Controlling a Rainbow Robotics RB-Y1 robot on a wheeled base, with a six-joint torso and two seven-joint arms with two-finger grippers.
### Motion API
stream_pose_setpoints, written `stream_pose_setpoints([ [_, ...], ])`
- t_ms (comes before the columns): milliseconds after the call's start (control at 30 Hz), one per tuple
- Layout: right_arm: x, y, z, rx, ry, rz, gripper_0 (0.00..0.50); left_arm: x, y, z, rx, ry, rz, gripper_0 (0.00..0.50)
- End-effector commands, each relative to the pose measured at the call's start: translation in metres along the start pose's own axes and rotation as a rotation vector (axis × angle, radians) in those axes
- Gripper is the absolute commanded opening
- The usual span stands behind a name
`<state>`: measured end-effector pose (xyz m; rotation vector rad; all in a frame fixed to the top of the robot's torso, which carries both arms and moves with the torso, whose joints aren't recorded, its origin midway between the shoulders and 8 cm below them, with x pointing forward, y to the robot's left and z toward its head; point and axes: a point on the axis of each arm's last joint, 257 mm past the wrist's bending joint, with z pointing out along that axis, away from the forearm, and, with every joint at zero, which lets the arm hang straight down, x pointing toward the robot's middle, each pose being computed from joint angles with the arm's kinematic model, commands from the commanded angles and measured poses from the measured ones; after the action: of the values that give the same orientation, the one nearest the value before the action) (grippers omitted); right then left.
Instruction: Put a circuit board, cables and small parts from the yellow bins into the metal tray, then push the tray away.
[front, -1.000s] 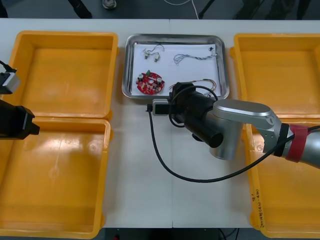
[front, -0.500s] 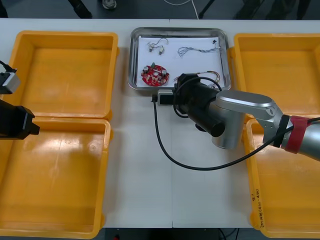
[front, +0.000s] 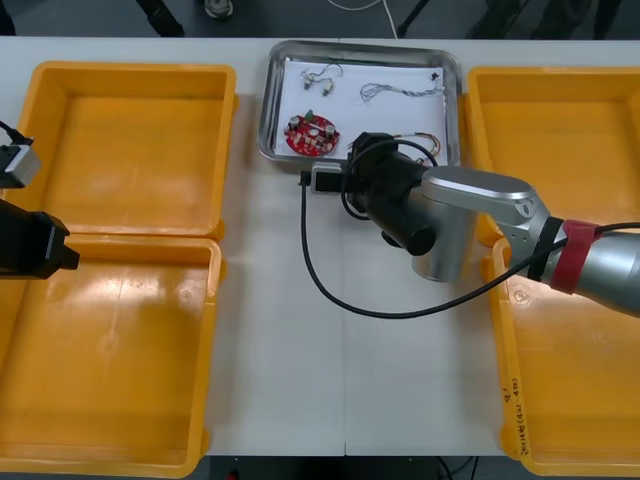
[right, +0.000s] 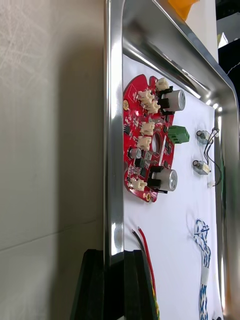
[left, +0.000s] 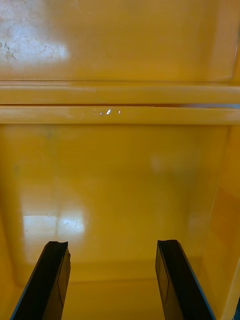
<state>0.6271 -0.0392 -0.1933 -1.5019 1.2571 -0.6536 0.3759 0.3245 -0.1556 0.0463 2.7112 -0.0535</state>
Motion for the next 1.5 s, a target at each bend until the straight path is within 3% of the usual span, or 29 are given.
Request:
stream_pose_setpoints([
  [33,-0.036,-0.051,0.005,0.075,-0.065,0.036,0.0,-0.003,0.016,-0.015,-0.048,-0.023,0.082,0.5],
  [300,-0.043,-0.056,0.011,0.084,-0.103,0.012,0.0,-0.003,0.016,-0.015,-0.048,-0.023,0.082,0.5],
  [1300,-0.041,-0.07,0.018,0.107,-0.084,-0.013,0.001,-0.003,0.016,-0.015,-0.048,-0.023,0.082,0.5],
  [1367,-0.04,-0.069,0.018,0.106,-0.08,-0.012,0.012,-0.003,0.016,-0.015,-0.048,-0.023,0.082,0.5],
  [1400,-0.04,-0.069,0.018,0.106,-0.08,-0.011,0.083,-0.003,0.016,-0.015,-0.048,-0.023,0.082,0.5],
  [1500,-0.038,-0.065,0.018,0.101,-0.078,-0.007,0.107,-0.003,0.016,-0.015,-0.048,-0.023,0.082,0.5],
])
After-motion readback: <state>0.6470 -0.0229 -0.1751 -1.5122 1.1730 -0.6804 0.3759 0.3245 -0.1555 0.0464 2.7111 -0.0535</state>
